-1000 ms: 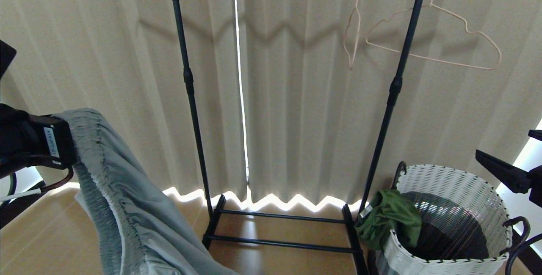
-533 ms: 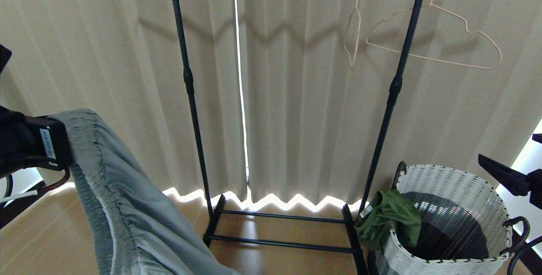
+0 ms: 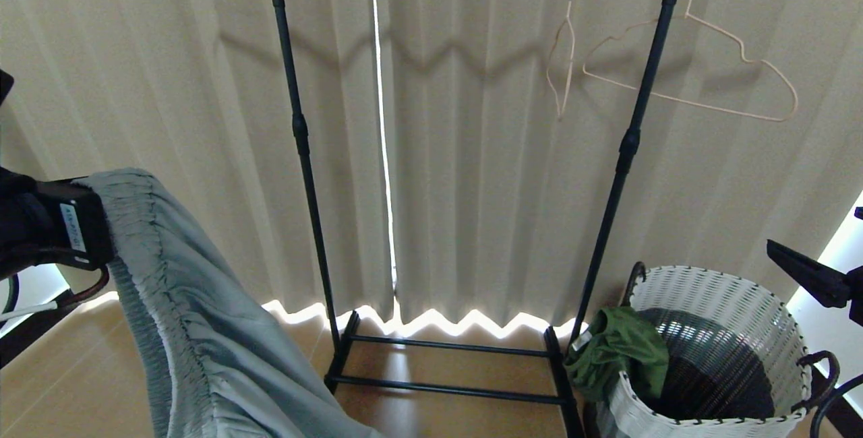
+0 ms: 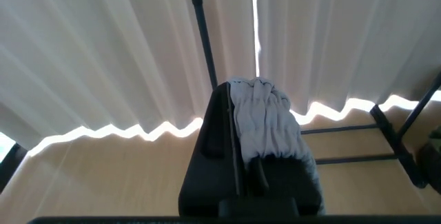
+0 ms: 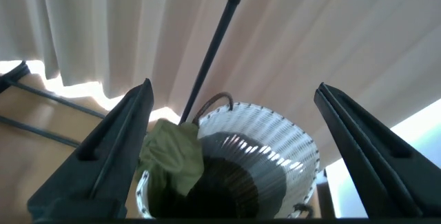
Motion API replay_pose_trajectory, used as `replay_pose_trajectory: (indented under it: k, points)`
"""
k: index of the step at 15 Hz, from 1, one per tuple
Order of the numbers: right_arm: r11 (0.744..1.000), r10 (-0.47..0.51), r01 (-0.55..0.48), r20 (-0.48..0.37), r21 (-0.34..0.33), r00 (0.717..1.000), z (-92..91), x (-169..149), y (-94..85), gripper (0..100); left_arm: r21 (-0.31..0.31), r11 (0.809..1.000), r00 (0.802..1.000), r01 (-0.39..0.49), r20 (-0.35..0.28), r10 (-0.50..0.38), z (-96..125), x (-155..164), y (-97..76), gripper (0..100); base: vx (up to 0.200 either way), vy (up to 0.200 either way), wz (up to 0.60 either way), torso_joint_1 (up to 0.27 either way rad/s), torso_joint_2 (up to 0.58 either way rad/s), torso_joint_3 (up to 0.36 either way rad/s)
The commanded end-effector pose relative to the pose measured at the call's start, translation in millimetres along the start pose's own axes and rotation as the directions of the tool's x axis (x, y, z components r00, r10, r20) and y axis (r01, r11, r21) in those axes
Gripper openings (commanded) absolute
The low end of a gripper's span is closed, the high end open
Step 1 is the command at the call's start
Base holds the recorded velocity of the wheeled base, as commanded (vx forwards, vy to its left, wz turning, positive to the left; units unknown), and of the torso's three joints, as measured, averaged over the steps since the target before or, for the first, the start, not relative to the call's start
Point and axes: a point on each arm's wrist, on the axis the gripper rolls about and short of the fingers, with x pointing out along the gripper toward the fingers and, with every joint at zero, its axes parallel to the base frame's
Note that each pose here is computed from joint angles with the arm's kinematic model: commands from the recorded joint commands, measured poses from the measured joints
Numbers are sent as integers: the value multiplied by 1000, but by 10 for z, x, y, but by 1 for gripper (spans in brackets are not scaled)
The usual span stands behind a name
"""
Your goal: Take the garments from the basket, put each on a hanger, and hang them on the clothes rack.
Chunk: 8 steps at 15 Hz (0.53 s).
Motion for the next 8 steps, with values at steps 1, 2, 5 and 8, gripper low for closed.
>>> replay_pose_trajectory:
  k: [1,2,5,8]
  points:
    - [1000,2,-2,-3,0,1000,-10,1,3,100,2,1000,1000,2,-12,-1,-31,11,-7,0,0,0,0,41,-286,-286]
    - [1000,2,-2,-3,0,1000,-13,1,4,100,2,1000,1000,3,-10,-3,-32,7,-7,0,0,0,0,149,-515,-305]
    - [1000,4,-4,-9,0,1000,-27,0,9,100,3,1000,1000,2,-13,-2,-43,1,-7,0,0,0,0,178,-520,-286]
    - [1000,3,-3,-7,-1,1000,-25,-3,9,100,4,1000,1000,3,-18,-2,-76,-2,-10,0,0,0,0,185,-466,-287]
